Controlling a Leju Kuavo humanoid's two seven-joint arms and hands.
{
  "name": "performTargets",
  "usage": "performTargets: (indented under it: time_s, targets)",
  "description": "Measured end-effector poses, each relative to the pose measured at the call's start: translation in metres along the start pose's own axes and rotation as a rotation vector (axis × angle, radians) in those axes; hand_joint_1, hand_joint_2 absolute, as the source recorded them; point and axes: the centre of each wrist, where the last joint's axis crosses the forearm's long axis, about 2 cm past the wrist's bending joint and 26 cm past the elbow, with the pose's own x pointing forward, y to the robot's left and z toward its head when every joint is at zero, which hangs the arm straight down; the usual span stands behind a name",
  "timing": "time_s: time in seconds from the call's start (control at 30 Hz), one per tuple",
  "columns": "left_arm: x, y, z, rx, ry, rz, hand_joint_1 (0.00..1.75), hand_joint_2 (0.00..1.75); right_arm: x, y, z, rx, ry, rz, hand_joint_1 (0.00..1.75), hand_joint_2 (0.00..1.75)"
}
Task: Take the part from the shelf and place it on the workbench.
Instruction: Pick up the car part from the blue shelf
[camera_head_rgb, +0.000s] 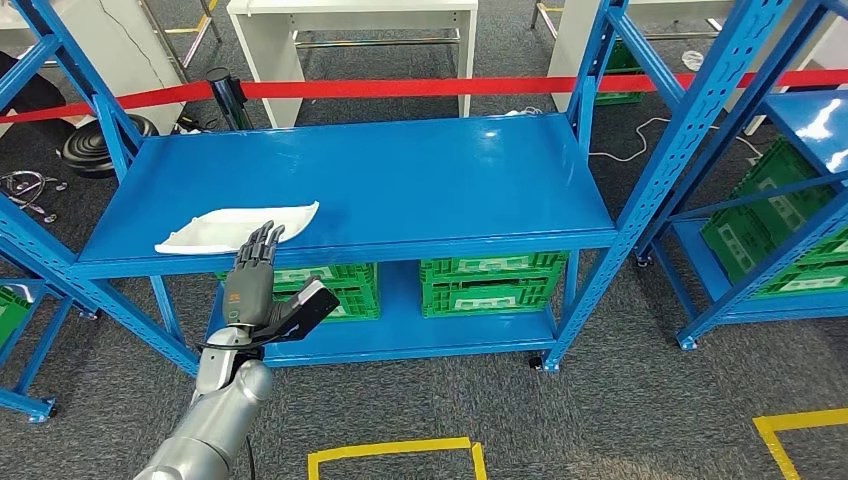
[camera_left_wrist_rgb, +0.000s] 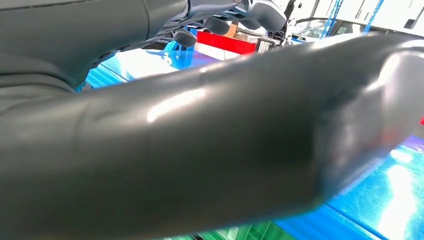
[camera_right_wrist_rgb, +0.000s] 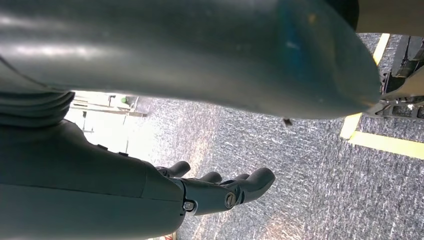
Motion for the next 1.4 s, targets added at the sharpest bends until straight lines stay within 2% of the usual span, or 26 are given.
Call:
performTargets:
  time_s: [1.4]
  targets:
    - [0.0000,0.0000,0.0000,0.000,0.000,0.000,0.00,0.00,0.0000,0.0000,0.0000,0.000,0.000,0.000,0.00,0.00]
